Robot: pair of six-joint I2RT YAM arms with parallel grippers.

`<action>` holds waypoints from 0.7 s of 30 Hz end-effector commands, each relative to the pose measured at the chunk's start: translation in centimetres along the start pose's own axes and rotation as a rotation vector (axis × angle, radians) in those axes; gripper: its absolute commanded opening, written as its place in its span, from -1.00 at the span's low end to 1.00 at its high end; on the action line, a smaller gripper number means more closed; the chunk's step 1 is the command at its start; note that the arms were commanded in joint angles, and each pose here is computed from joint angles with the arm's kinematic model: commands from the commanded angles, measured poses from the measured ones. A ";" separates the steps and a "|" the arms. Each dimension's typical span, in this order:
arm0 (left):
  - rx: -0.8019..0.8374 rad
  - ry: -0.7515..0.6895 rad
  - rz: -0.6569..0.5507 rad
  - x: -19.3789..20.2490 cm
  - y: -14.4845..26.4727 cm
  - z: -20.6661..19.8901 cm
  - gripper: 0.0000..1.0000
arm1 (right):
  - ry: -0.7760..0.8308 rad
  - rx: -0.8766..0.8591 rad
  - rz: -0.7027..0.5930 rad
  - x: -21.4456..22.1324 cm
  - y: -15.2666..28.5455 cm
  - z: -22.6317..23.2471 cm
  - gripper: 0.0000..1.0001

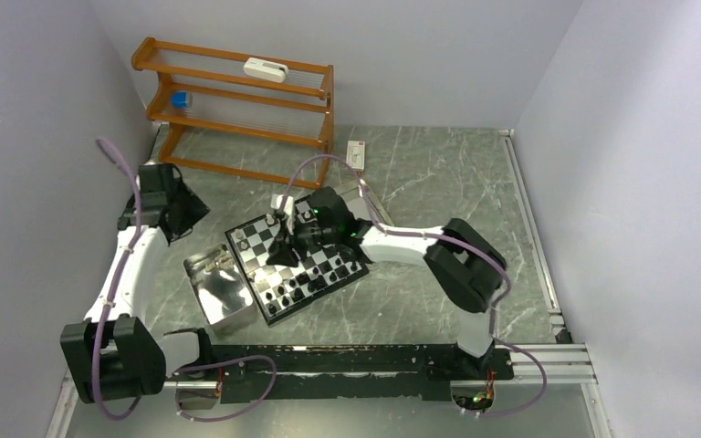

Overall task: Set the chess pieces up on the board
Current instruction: Pick up the chess piece from the chessboard.

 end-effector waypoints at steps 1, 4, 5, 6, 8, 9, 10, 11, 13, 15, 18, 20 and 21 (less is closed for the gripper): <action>-0.047 0.173 -0.100 -3.6 -1.0 2.4 0.27 | 0.221 -0.156 0.054 1.5 -3.0 -0.9 -0.16; -0.087 0.250 -0.080 -3.5 -2.1 5.0 0.52 | 0.289 -0.183 0.093 3.4 -4.2 -1.9 -0.16; -0.087 0.251 -0.074 -3.4 -2.3 5.5 0.54 | 0.334 -0.188 0.086 3.5 -4.4 -2.1 -0.16; -0.100 0.253 -0.076 -3.3 -2.4 6.1 0.56 | 0.375 -0.191 0.075 3.6 -4.4 -2.3 -0.17; -0.140 0.263 -0.091 -3.1 -2.6 7.3 0.57 | 0.451 -0.213 0.057 4.0 -4.7 -2.2 -0.17; -0.155 0.270 -0.100 -3.0 -2.6 7.8 0.57 | 0.477 -0.220 0.053 4.3 -5.0 -2.3 -0.17; -0.167 0.275 -0.107 -2.8 -2.6 8.2 0.58 | 0.490 -0.217 0.055 4.5 -5.3 -2.5 -0.18; -0.172 0.273 -0.111 -2.7 -2.6 8.4 0.57 | 0.495 -0.213 0.064 4.8 -5.7 -2.9 -0.19; -0.183 0.264 -0.118 -2.4 -2.7 8.8 0.57 | 0.499 -0.228 0.096 5.6 -6.3 -3.2 -0.22; -0.186 0.260 -0.117 -2.2 -2.8 8.9 0.56 | 0.524 -0.235 0.097 6.0 -6.8 -3.4 -0.22; -0.179 0.259 -0.110 -1.9 -2.9 8.9 0.55 | 0.552 -0.258 0.094 6.4 -7.4 -3.3 -0.22; -0.171 0.254 -0.112 -1.9 -2.9 8.9 0.54 | 0.560 -0.267 0.095 6.5 -7.7 -3.5 -0.22; -0.171 0.251 -0.115 -1.9 -2.9 8.9 0.54 | 0.558 -0.270 0.099 6.6 -7.9 -3.6 -0.22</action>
Point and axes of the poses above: each gripper's point midway between its finger pads, its own y axis back along the fingers, its own z axis along the line the jaws close on, x = y × z, the point moved 3 cm from there along y, back along the fingers
